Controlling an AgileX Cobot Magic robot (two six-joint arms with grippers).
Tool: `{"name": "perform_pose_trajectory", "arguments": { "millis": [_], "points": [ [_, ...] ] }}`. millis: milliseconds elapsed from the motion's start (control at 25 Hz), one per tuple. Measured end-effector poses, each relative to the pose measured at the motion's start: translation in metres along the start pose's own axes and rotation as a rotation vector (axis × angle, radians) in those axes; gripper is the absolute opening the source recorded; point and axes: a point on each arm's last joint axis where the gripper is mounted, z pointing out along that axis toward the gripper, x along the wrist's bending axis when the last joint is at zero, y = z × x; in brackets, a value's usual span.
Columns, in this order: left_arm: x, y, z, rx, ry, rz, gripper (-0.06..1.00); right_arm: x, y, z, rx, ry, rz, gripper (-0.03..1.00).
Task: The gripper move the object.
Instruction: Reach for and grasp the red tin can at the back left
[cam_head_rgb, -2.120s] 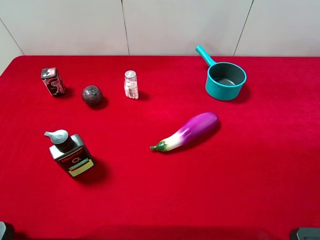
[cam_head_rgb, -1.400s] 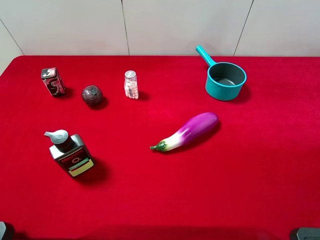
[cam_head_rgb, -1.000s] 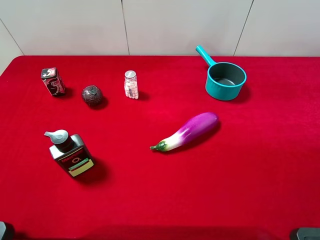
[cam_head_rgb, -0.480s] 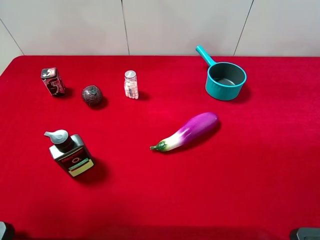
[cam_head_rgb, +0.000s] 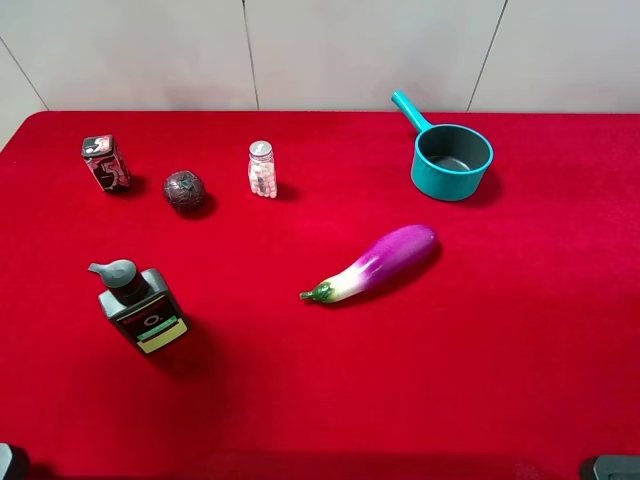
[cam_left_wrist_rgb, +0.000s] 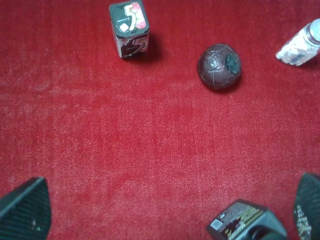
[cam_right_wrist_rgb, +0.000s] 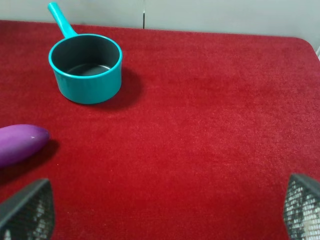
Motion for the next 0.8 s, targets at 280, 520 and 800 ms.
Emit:
{"name": "perform_pose_trajectory", "arguments": {
  "millis": [280, 520, 800],
  "points": [
    [0.001, 0.037, 0.036, 0.097, 0.002, -0.013, 0.96, 0.0, 0.0, 0.0, 0.0, 0.0, 0.0, 0.69],
    [0.003, 0.06, 0.073, 0.181, 0.004, -0.018, 0.96, 0.0, 0.0, 0.0, 0.0, 0.0, 0.0, 0.69],
    [0.005, 0.075, 0.119, 0.281, 0.003, 0.001, 0.96, 0.0, 0.0, 0.0, 0.0, 0.0, 0.0, 0.69]
  ]
}}
